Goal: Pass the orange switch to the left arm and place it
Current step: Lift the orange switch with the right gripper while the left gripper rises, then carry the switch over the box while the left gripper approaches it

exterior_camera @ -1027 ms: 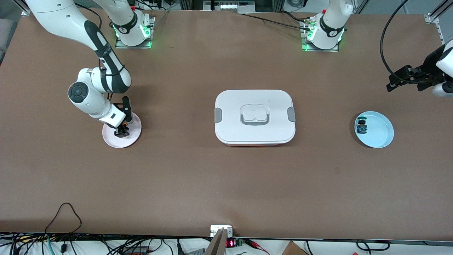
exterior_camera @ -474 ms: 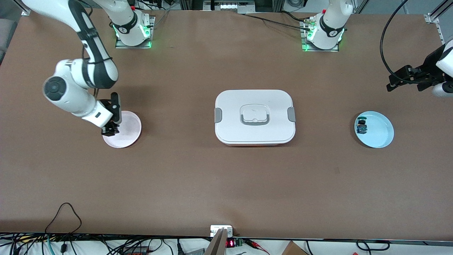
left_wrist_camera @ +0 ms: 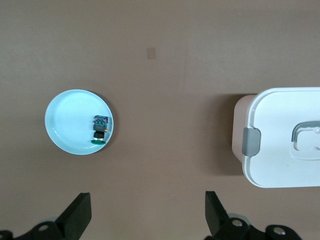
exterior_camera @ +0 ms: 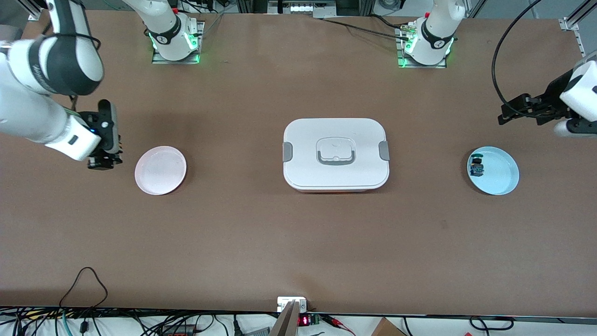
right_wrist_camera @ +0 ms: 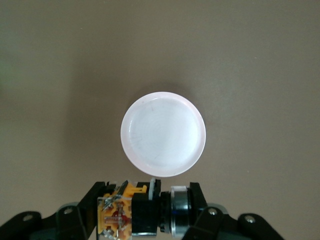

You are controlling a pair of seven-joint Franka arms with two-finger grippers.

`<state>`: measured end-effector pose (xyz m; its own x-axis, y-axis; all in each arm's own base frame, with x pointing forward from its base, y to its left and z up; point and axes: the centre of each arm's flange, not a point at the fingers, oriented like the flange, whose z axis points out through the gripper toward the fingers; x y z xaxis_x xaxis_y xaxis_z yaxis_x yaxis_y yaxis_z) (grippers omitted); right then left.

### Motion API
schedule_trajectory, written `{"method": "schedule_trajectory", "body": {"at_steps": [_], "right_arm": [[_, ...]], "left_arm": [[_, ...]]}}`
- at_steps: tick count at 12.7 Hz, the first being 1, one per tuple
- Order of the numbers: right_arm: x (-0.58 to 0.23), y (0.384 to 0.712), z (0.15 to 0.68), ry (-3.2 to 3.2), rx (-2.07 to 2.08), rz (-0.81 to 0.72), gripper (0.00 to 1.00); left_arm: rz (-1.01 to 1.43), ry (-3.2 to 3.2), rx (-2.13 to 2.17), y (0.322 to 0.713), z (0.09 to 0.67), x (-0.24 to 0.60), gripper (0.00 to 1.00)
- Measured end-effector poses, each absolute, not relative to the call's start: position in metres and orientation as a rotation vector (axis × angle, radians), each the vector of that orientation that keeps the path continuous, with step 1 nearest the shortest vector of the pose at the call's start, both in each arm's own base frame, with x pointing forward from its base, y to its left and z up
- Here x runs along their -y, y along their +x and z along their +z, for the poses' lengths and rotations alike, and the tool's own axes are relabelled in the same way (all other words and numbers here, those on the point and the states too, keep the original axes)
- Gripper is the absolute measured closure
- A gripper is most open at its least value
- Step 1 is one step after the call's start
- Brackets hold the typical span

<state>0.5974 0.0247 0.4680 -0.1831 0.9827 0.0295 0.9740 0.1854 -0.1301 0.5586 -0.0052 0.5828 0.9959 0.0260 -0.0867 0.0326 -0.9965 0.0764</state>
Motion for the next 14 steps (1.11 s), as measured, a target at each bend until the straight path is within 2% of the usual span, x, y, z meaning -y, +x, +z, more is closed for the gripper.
{"method": "schedule_trajectory", "body": {"at_steps": [3, 7, 14], "right_arm": [[-0.018, 0.598, 0.487, -1.944, 2.327, 0.148, 0.28], [-0.018, 0.600, 0.471, -1.927, 2.286, 0.160, 0.28], [-0.033, 0.583, 0.425, -1.772, 1.802, -0.175, 0.28]], "left_arm": [[-0.208, 3.034, -0.022, 0.559, 0.571, 0.016, 0.00], [-0.246, 2.945, -0.040, 0.564, 0.559, 0.022, 0.00], [-0.324, 2.670, -0.018, 0.558, 0.556, -0.001, 0.00]]}}
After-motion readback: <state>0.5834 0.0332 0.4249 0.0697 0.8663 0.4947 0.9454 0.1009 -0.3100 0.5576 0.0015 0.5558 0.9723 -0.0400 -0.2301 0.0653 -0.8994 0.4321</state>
